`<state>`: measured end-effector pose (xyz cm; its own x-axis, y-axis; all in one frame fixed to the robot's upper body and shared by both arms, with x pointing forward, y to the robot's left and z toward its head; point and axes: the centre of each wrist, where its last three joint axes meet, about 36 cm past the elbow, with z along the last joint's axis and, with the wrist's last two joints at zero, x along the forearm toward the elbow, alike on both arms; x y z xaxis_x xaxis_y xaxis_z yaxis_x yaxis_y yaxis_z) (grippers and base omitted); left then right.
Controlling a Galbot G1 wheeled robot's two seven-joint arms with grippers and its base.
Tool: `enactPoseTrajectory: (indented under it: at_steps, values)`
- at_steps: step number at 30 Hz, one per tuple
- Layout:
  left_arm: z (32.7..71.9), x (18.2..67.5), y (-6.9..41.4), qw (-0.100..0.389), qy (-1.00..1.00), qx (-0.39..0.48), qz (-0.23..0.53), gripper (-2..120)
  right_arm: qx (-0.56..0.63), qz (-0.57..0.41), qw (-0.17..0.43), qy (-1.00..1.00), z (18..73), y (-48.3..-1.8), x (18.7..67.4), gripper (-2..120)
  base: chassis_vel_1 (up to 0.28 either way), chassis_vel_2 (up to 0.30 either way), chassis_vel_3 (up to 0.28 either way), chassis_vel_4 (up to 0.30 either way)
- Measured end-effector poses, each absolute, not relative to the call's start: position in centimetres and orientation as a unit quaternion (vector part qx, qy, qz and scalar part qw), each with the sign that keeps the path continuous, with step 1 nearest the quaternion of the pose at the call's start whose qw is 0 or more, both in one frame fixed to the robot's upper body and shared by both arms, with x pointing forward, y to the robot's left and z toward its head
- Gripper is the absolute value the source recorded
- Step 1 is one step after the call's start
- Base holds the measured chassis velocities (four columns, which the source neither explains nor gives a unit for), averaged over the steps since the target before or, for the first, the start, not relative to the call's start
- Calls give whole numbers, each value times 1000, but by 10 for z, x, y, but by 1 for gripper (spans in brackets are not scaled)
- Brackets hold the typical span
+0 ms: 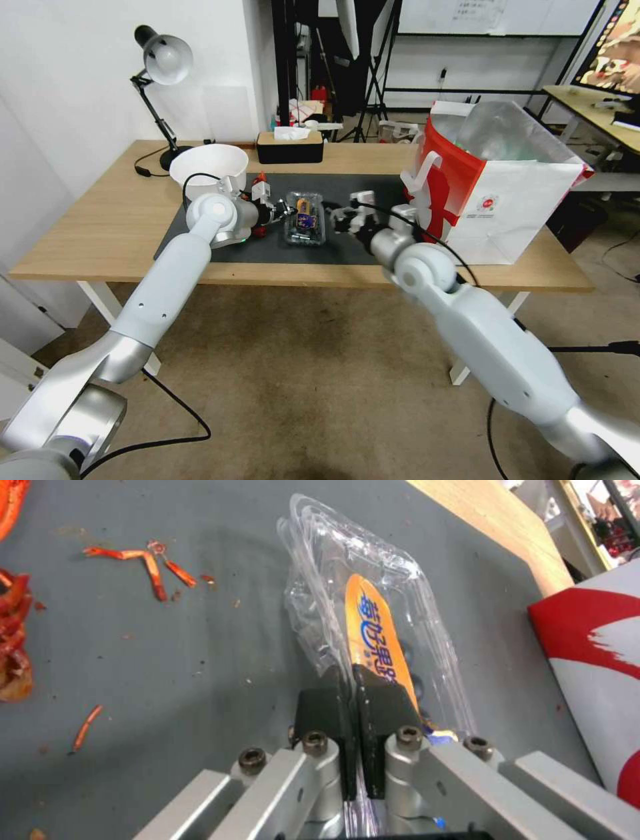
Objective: Close the takeout container lid, then place the container into the takeout bag.
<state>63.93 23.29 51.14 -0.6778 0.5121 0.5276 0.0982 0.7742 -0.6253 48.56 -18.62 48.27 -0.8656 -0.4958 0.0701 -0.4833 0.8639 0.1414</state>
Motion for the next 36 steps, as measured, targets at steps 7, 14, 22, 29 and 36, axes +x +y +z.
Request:
enactPoseTrajectory:
  at_steps: [7,14,22,29,36]
  values:
    - [508,636,235,363,-868,-174,291,0,192,-46,16,-980,446,-191,423,32,0,0,0,0]
    - [509,634,230,362,-867,-180,292,0,106,-49,-29,-993,417,-190,372,59,0,0,0,0]
    - [510,629,228,359,-866,-183,297,0,60,-48,-34,-996,377,-180,324,86,0,0,0,0]
    - [508,623,227,359,-863,-185,303,0,41,-53,-21,-998,363,-169,311,106,0,0,0,0]
    - [528,619,223,335,-865,-203,312,0,40,-53,-9,-998,353,-167,298,114,0,0,0,0]
